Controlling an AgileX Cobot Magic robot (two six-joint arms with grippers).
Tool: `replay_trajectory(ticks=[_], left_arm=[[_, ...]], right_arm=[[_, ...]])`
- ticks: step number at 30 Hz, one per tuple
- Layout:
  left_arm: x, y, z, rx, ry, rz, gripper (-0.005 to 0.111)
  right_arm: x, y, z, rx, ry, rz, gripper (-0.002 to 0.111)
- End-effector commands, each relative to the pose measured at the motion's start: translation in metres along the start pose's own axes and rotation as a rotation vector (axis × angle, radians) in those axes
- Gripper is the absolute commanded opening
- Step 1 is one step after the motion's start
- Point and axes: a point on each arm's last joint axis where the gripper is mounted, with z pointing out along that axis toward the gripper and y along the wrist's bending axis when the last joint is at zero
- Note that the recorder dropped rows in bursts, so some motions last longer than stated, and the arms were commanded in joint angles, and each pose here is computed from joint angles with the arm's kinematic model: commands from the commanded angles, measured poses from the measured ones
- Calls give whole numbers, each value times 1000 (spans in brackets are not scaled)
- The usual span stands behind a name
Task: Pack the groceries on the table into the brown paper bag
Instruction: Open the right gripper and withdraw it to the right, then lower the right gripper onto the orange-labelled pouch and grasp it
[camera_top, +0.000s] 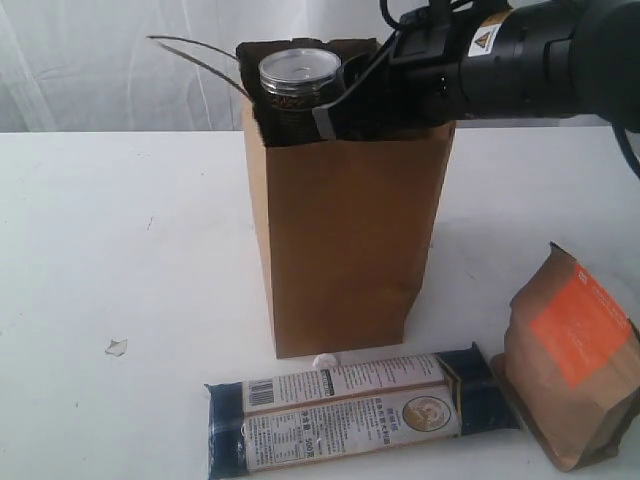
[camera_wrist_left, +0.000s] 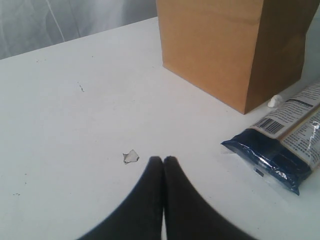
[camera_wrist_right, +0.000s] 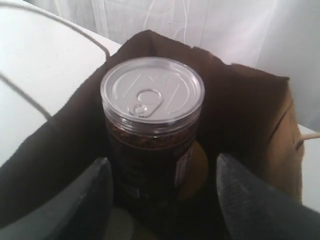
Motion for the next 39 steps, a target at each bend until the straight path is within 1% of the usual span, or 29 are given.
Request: replay_trajectory(ticks=[1,5,8,12,16,18,20,24,27,34,39], left_arm=[[1,0,0,1,3,-7,0],[1,0,0,1,3,-7,0],[1,0,0,1,3,-7,0],[1,0,0,1,3,-7,0],[1,0,0,1,3,-7,0],[1,0,0,1,3,-7,0],[1,0,0,1,3,-7,0],[1,0,0,1,3,-7,0],[1,0,0,1,3,-7,0],[1,0,0,1,3,-7,0],[1,0,0,1,3,-7,0]], right_arm=[[-2,-1,-3,3,-4,7,57],[-8,-2,-13,3,-26,6,57],[-17,-1,-36,0,-51,3,57],[-19,2,-70,-22,-8,-92,57],[-18,5,-113,-47,22,-252,57],[-13,6,-129,-66,74,-281,57],[-2,8,-140,-102,180,-289,56],[19,12,-151,-184,415,-290,56],[29,16,-156,-234,529,-286,56],[48,21,-151,-285,605,-243,48],[69,26,-144,-337,670,-201,47]])
